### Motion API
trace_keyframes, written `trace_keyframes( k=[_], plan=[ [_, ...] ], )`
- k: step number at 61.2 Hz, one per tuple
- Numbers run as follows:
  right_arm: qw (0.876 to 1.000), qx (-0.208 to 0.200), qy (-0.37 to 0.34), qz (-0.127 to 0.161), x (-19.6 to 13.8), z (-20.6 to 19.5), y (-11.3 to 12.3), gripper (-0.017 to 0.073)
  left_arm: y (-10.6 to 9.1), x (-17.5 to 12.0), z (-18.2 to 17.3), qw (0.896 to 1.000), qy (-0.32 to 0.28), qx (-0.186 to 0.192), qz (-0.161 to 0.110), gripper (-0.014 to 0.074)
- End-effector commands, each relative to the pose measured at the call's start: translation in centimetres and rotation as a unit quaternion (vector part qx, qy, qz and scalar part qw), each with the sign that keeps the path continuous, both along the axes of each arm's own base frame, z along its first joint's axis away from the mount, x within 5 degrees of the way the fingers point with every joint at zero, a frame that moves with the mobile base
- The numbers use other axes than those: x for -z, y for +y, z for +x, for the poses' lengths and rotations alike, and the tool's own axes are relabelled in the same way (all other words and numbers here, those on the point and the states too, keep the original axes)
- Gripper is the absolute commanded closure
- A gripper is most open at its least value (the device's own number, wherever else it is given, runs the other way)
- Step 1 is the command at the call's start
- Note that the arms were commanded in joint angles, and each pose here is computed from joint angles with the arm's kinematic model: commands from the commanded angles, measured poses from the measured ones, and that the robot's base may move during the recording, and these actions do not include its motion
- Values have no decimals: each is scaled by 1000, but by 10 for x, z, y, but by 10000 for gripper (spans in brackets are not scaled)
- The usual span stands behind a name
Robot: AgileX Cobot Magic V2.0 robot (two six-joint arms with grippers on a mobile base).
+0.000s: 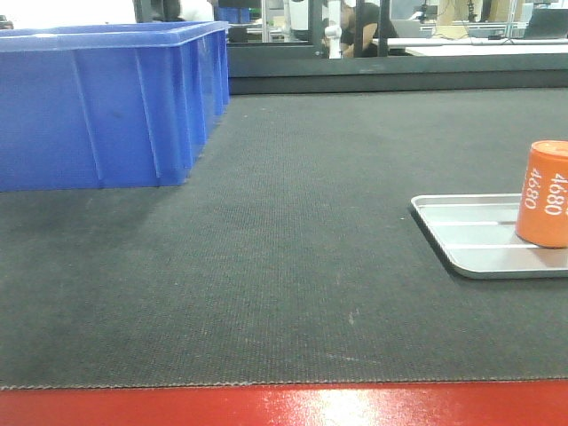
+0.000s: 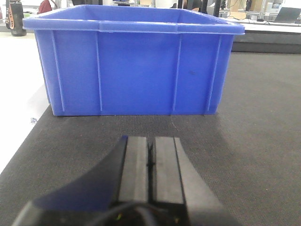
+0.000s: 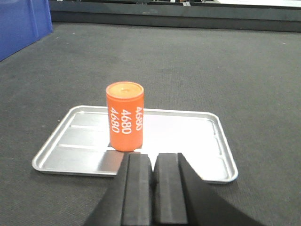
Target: Grab orange capacitor from left shelf to right conveyor
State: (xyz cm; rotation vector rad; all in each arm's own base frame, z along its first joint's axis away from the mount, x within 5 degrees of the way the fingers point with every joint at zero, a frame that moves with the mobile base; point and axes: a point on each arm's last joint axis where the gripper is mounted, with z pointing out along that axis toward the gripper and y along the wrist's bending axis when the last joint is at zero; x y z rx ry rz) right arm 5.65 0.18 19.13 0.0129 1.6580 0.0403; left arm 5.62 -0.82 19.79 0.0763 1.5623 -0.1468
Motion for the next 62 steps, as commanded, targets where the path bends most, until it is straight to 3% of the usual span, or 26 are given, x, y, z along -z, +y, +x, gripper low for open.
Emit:
trace_keyframes(
  k=[1,62],
  plan=[
    [997,12,-78,4,-13,-1,-2,502,1,-10,-1,999,-52,-1,-10,720],
    [997,13,-79,3,-14,-1,-2,502,1,-10,-1,999,-51,-1,-10,720]
  ],
)
